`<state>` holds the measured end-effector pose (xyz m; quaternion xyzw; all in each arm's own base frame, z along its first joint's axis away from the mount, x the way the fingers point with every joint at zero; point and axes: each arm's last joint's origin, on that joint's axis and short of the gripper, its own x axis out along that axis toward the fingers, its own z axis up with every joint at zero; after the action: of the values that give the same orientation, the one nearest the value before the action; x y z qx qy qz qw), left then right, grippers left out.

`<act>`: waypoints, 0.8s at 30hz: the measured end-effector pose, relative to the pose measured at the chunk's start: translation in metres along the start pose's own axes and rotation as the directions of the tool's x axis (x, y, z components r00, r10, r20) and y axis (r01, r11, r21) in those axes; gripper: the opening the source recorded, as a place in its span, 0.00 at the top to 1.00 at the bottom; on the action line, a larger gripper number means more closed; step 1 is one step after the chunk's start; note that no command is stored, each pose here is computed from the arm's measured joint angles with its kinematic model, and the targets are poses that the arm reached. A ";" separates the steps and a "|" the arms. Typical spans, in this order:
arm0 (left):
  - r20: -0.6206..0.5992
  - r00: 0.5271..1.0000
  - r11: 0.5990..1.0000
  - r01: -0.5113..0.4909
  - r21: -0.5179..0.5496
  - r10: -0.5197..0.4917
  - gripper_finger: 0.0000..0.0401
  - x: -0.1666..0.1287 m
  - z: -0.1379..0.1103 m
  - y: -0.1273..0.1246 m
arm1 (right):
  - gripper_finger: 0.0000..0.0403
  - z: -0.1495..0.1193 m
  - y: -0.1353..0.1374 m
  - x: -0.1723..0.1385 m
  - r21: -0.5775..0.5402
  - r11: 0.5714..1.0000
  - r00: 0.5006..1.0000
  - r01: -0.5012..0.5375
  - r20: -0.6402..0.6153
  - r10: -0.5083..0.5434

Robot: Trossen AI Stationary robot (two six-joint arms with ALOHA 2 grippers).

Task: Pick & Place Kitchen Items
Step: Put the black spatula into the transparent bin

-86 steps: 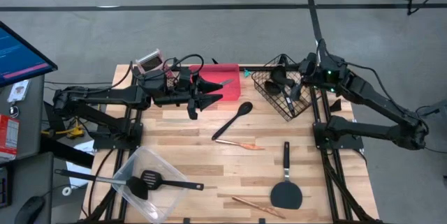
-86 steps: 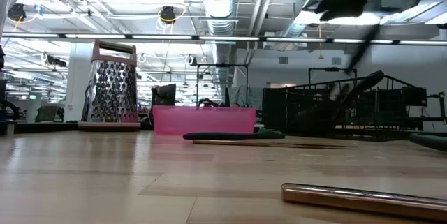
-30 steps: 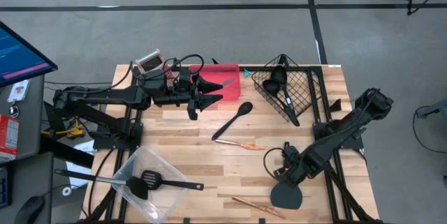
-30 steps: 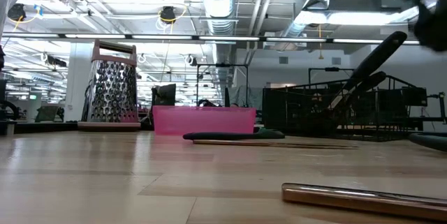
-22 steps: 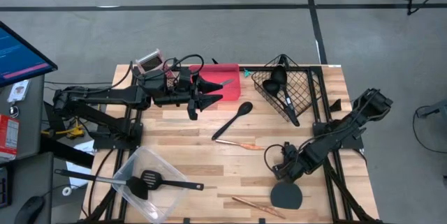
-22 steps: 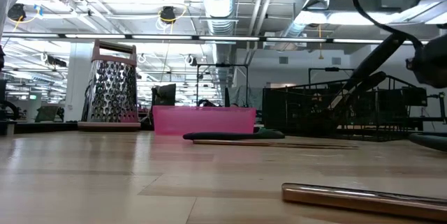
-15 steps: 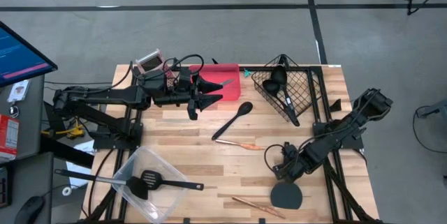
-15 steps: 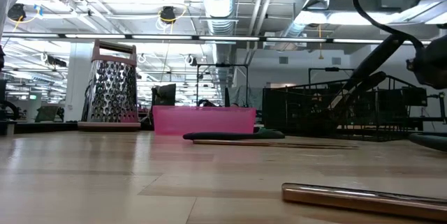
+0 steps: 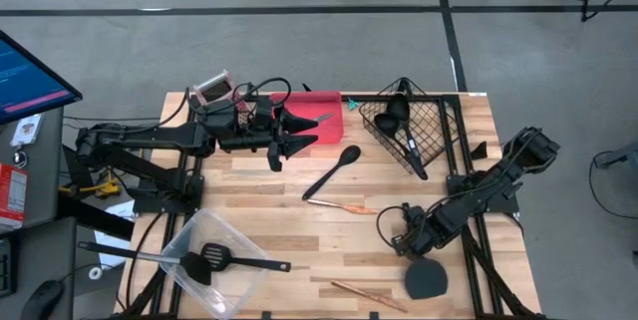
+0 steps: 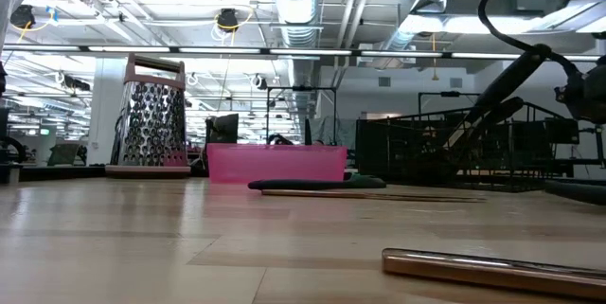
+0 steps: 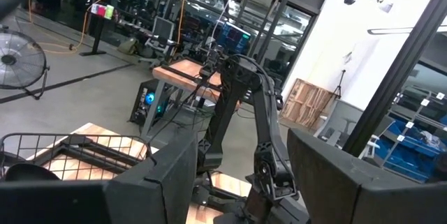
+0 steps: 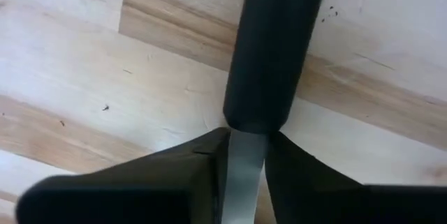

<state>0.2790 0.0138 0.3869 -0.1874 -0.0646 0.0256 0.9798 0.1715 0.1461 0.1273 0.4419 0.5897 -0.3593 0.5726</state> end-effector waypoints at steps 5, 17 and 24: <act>0.000 1.000 1.000 0.000 0.000 0.000 0.49 0.000 0.000 0.000 | 0.83 0.000 -0.001 -0.006 -0.006 1.000 1.000 -0.029 -0.007 0.029; 0.000 1.000 1.000 0.000 0.001 0.000 0.49 0.000 0.000 0.000 | 0.82 -0.002 0.002 -0.030 -0.078 0.975 0.978 -0.210 -0.033 0.208; 0.001 1.000 1.000 0.000 0.000 0.000 0.49 0.000 0.000 0.000 | 0.82 -0.003 0.010 -0.053 -0.169 0.889 0.903 -0.426 -0.017 0.429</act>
<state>0.2790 0.0138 0.3870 -0.1872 -0.0650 0.0255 0.9798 0.1774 0.1464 0.1811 0.5071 0.5003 -0.1781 0.6789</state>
